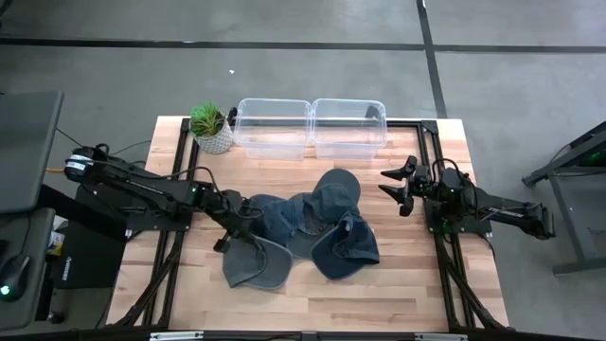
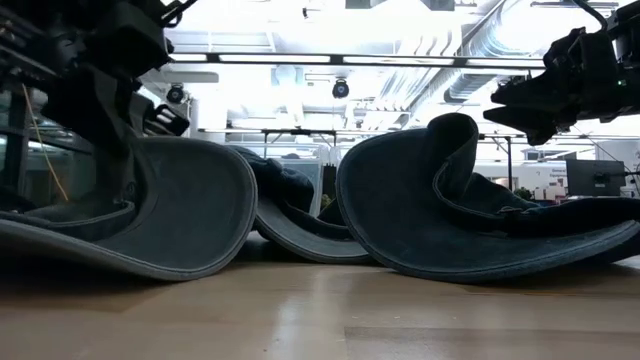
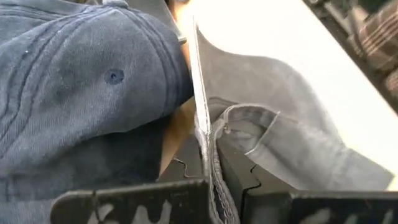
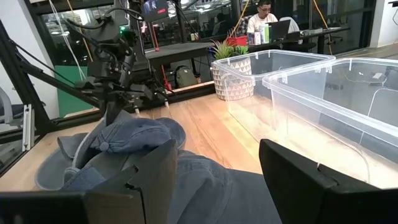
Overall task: Pick & Place hat
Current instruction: Put the left gray cap into the left transparent bin
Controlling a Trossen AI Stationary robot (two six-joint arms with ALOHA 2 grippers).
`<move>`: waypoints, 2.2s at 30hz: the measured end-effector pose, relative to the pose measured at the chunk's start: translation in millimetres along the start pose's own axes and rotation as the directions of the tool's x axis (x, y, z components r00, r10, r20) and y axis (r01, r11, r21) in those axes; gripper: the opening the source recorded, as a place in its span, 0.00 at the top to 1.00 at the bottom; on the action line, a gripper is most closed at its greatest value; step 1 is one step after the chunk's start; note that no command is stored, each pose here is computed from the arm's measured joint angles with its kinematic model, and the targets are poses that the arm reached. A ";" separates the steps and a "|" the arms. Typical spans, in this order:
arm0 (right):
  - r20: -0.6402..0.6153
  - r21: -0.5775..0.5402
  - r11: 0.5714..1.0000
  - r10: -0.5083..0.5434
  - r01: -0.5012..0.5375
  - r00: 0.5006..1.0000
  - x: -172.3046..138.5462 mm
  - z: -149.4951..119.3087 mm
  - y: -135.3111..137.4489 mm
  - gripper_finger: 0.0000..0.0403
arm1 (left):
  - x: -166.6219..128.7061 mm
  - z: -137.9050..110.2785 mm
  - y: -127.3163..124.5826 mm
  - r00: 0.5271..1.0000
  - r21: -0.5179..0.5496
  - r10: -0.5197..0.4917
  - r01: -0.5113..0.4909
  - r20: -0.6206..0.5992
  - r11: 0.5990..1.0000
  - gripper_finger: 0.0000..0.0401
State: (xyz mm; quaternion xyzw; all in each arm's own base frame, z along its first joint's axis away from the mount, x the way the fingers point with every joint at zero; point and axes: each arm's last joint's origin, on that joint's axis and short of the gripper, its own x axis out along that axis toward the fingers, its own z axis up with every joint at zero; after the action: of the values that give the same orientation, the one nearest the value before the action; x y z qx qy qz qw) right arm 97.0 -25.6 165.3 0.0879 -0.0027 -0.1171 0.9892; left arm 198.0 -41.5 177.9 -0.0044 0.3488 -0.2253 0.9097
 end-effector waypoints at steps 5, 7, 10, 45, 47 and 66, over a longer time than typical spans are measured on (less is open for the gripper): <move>0.000 0.000 1.000 0.000 0.000 1.000 0.0 0.0 0.0 0.45 | -11.6 -1.2 -3.8 1.000 -0.096 -0.002 0.001 -0.005 0.995 1.00; 0.000 0.000 1.000 0.000 0.000 1.000 0.0 0.0 0.0 0.45 | -17.0 -1.4 -5.6 1.000 -0.134 -0.003 0.003 0.000 0.991 1.00; 0.000 0.000 1.000 0.000 0.000 1.000 0.0 0.0 0.0 0.45 | -24.3 -1.5 -8.2 1.000 -0.206 -0.014 0.016 0.011 0.978 1.00; 0.000 0.000 1.000 0.000 0.000 1.000 0.0 0.0 0.0 0.45 | -103.2 58.8 -24.7 0.973 -0.378 0.175 -0.108 0.149 0.919 1.00; 0.000 0.000 1.000 0.000 0.000 1.000 0.0 0.0 0.0 0.45 | -109.3 64.4 -25.0 0.963 -0.382 0.215 -0.139 0.163 0.914 1.00; -0.001 0.000 1.000 0.000 0.000 1.000 0.0 0.0 0.0 0.45 | -148.5 128.7 19.0 0.863 -0.472 0.482 -0.365 0.153 0.802 1.00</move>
State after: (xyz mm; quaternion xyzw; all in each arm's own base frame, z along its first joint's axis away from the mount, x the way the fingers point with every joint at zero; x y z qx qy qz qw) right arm 97.0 -25.6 165.3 0.0879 -0.0024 -0.1170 0.9892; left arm 190.4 17.7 366.1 -0.1547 0.2566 0.0703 0.9515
